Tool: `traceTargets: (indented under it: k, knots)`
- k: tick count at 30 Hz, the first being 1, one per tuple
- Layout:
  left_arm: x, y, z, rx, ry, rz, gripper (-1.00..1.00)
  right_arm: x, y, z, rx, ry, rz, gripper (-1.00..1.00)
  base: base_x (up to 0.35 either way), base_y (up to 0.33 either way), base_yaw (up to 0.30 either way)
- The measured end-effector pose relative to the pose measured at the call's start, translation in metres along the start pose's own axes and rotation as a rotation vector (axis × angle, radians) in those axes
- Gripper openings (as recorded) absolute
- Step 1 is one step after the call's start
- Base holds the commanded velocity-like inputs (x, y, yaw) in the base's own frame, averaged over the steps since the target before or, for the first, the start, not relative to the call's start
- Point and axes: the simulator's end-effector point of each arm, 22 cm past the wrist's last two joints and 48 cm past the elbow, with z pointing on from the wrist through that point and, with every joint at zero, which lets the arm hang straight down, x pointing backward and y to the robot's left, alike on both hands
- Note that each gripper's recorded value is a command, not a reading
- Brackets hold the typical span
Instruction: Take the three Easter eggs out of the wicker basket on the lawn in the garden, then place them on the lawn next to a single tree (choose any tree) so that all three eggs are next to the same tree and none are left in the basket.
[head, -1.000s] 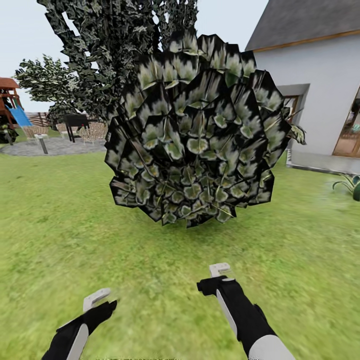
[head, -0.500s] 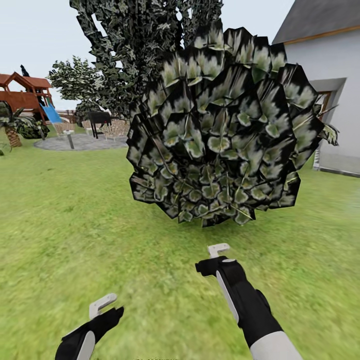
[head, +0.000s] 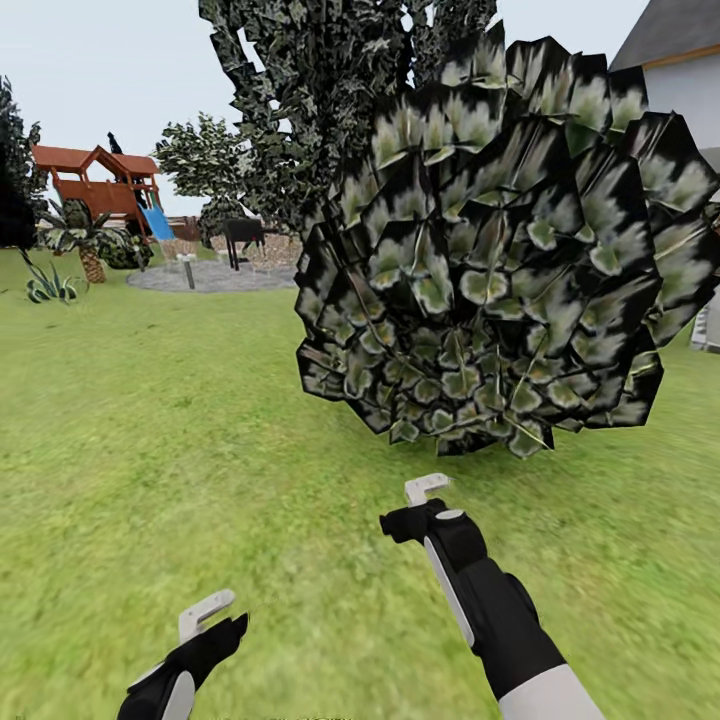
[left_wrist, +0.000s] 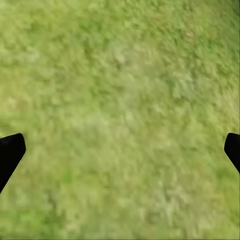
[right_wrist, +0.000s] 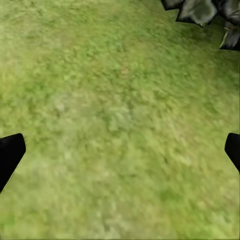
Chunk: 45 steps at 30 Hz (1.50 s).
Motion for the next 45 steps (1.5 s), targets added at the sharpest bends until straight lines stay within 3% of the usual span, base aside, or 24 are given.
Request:
traceTargets:
  k: [5, 45]
  knots:
    - [0.002, 0.0, 0.001, 0.0, 0.002, -0.001, 1.0, -0.009, 0.001, -0.005, -0.002, -0.021, 0.001, 1.0, 0.0, 0.0, 0.253]
    - [0.02, 0.011, 0.009, -0.025, 0.041, 0.001, 1.0, 0.006, 0.002, 0.004, -0.009, 0.024, 0.004, 1.0, 0.001, 0.0, 0.253]
